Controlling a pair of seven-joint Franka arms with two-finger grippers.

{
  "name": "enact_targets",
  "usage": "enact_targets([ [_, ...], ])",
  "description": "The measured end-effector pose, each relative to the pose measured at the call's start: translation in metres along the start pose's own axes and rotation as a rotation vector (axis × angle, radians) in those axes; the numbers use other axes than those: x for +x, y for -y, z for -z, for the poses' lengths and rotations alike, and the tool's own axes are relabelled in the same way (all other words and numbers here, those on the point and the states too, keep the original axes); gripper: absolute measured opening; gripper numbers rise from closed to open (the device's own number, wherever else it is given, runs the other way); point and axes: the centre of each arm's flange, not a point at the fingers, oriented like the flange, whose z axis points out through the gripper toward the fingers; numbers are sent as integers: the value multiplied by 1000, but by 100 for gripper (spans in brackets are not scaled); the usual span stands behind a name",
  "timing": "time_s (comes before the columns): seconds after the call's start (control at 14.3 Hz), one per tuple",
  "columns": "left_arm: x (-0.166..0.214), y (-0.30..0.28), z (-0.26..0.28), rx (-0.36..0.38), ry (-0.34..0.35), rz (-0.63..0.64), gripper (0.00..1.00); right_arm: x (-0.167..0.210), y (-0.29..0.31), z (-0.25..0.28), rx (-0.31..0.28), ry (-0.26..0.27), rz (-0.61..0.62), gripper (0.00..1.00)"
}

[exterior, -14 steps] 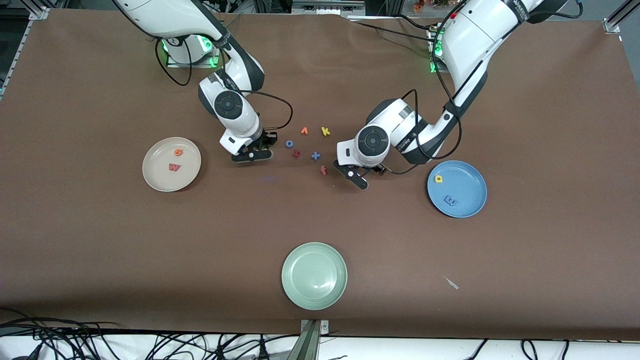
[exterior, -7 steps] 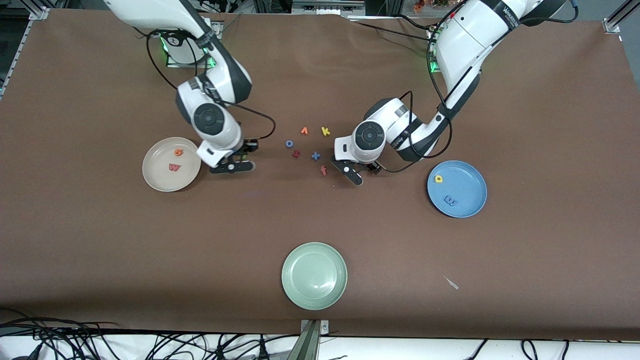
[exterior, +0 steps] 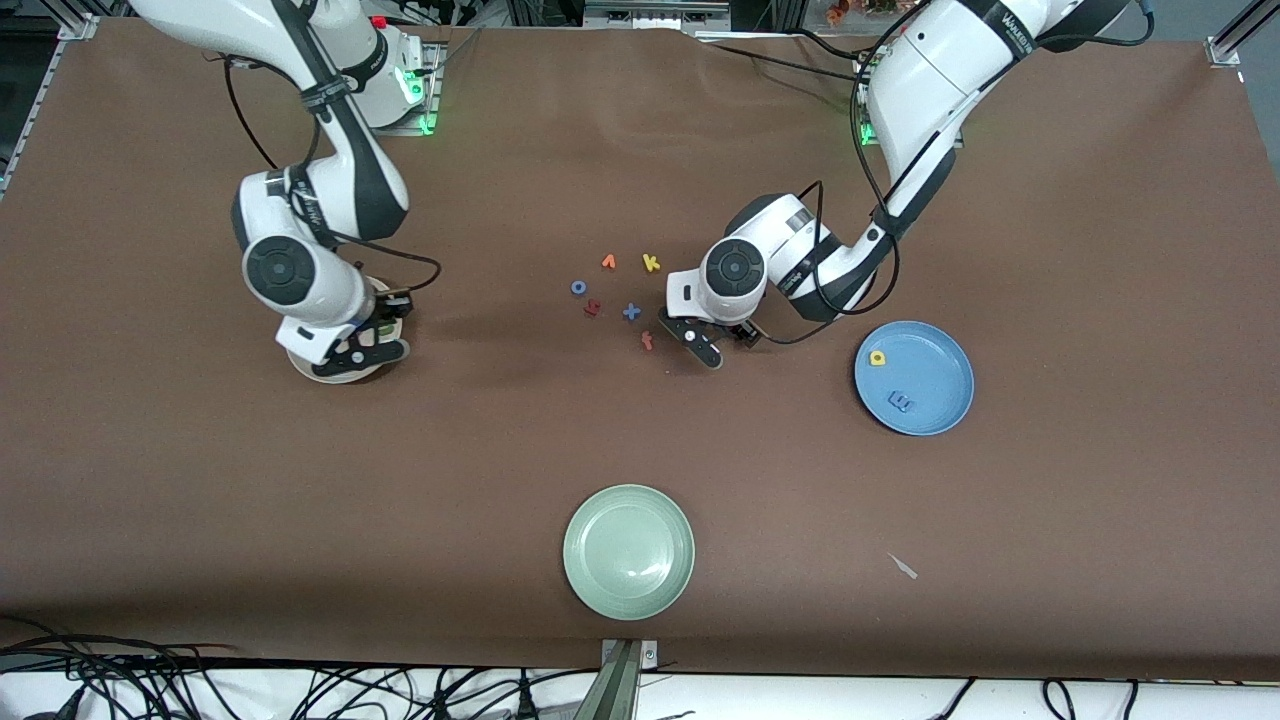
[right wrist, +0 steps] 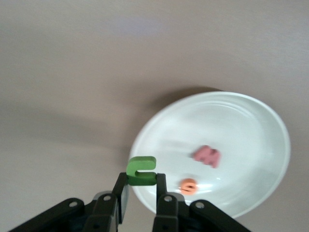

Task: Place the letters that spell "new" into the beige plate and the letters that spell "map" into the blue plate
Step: 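Drop the green n on the cream plate with the right gripper, then drop the teal p on the blue plate while the right gripper withdraws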

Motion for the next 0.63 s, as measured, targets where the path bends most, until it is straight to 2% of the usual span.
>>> enact_targets([
  [0.14,0,0,-2,35,1,-30,92,-8,-26,-11,0,20,28,27],
  [0.28,0,2,-1,51,-1,-41,72,-15,-40,-24,1,21,37,27],
  [0.42,0,-1,2,52,-5,-44,51,-18,-40,-31,2,15,39,40],
  [0.56,1,1,8,55,-11,-42,33,-19,-39,-21,2,10,39,60],
  [0.63,1,4,13,59,-18,-37,31,-18,-39,-9,3,14,38,69],
])
